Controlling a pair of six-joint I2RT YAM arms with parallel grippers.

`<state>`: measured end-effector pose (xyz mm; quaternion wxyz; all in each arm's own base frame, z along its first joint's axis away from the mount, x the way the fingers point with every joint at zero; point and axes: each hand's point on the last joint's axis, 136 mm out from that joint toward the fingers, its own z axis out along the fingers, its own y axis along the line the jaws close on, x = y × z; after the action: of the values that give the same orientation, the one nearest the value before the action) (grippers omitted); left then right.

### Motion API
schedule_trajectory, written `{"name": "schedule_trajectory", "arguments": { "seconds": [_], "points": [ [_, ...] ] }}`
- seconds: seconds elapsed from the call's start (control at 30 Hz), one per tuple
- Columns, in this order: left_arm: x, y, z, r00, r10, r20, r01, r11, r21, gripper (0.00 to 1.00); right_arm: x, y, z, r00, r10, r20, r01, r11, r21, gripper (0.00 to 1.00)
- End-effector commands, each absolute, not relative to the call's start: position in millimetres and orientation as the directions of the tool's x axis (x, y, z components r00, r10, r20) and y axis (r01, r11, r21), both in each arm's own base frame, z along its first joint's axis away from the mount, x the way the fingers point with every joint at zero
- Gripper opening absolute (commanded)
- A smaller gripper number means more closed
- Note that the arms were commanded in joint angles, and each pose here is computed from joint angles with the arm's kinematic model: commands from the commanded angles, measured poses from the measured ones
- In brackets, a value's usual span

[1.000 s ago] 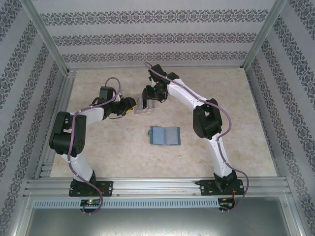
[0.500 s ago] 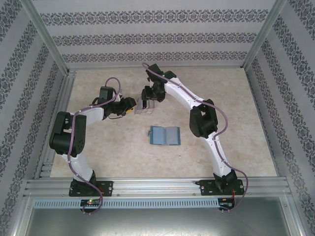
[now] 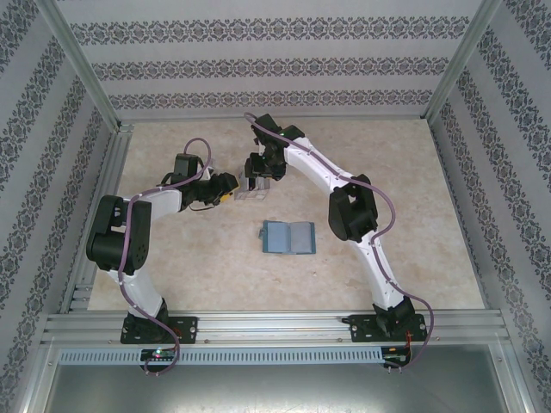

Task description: Put the credit cards into the card holder

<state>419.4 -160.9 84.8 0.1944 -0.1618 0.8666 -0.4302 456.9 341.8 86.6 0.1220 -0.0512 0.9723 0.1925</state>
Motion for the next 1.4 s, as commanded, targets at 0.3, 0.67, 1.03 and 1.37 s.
{"name": "schedule_trajectory", "arguments": {
  "seconds": [0.3,0.67,1.03,1.37],
  "points": [
    [418.8,-158.2,92.6,-0.867,-0.451,-0.213,-0.092,0.565,-0.820,0.49,450.5,349.3,119.1,-0.941,-0.068,-0.332,-0.199,0.905,0.377,0.53],
    [420.8,-159.4,90.7,-0.867,-0.452,-0.212,-0.094,0.566,-0.819,0.49,450.9,348.1,123.2,-0.937,-0.063,-0.342,-0.200,0.903,0.381,0.52],
    [420.9,-162.4,90.3,-0.870,-0.447,-0.210,-0.093,0.565,-0.820,0.49,448.9,342.2,128.3,-0.936,-0.057,-0.349,-0.195,0.906,0.375,0.46],
    [420.6,-166.6,92.0,-0.875,-0.437,-0.209,-0.087,0.566,-0.820,0.49,448.6,336.4,130.6,-0.934,-0.052,-0.355,-0.190,0.910,0.367,0.44]
  ]
}}
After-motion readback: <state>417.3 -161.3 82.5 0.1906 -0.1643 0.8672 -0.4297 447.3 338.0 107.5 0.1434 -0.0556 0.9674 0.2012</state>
